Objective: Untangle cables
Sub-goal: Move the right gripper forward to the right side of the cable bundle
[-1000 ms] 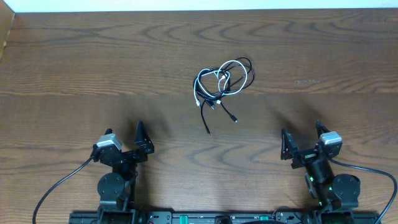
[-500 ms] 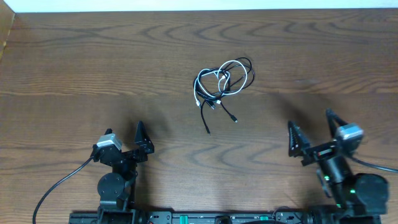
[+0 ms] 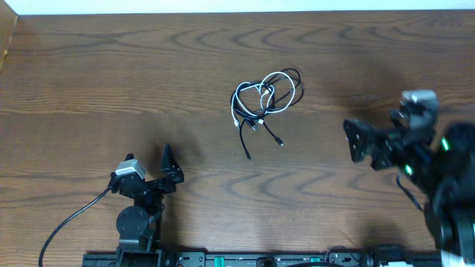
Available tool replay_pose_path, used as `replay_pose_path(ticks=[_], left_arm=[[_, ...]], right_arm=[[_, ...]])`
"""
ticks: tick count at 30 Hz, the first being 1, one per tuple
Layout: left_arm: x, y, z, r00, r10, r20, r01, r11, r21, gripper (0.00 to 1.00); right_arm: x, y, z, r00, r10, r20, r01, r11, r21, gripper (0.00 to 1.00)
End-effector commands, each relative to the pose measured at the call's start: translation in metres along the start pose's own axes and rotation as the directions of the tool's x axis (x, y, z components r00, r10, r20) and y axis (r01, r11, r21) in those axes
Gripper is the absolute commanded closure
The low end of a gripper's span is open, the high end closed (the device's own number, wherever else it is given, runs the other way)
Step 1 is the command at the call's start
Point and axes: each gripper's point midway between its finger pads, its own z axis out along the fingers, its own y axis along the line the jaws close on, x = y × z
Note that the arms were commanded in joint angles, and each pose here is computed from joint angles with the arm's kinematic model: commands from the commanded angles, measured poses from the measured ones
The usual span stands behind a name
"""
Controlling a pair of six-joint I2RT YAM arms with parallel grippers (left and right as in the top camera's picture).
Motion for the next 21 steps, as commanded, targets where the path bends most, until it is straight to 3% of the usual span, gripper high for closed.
replay_pose_path(ticks=[1, 10, 11, 12, 14, 21], left_arm=[[0.014, 0.012, 0.001, 0.999, 0.023, -0.039, -0.025, 0.998, -0.051, 0.02], [0.014, 0.012, 0.001, 0.999, 0.023, -0.039, -0.025, 0.998, -0.051, 0.02], [0.014, 0.012, 0.001, 0.999, 0.023, -0.039, -0.025, 0.998, -0.051, 0.02], [0.014, 0.012, 0.001, 0.999, 0.023, -0.039, -0.025, 0.998, -0.051, 0.02], [0.014, 0.012, 0.001, 0.999, 0.023, -0.039, -0.025, 0.998, -0.050, 0.02], [0.014, 0.012, 0.001, 0.999, 0.023, -0.039, -0.025, 0.998, -0.051, 0.02]], right_arm=[[0.020, -0.015, 0.034, 0.985, 0.052, -0.165, -0.048, 0.999, 0.023, 0.01], [0.075, -0.015, 0.109, 0.867, 0.161, -0.472, -0.224, 0.971, -0.080, 0.01], [0.081, -0.017, 0.115, 0.851, 0.171, -0.496, -0.237, 0.969, -0.073, 0.13], [0.085, -0.018, 0.119, 0.841, 0.177, -0.512, -0.246, 0.967, -0.070, 0.31], [0.097, -0.022, 0.131, 0.810, 0.193, -0.553, -0.268, 0.962, -0.057, 0.99], [0.129, -0.033, 0.167, 0.763, 0.134, -0.633, -0.232, 0.970, -0.073, 0.99]])
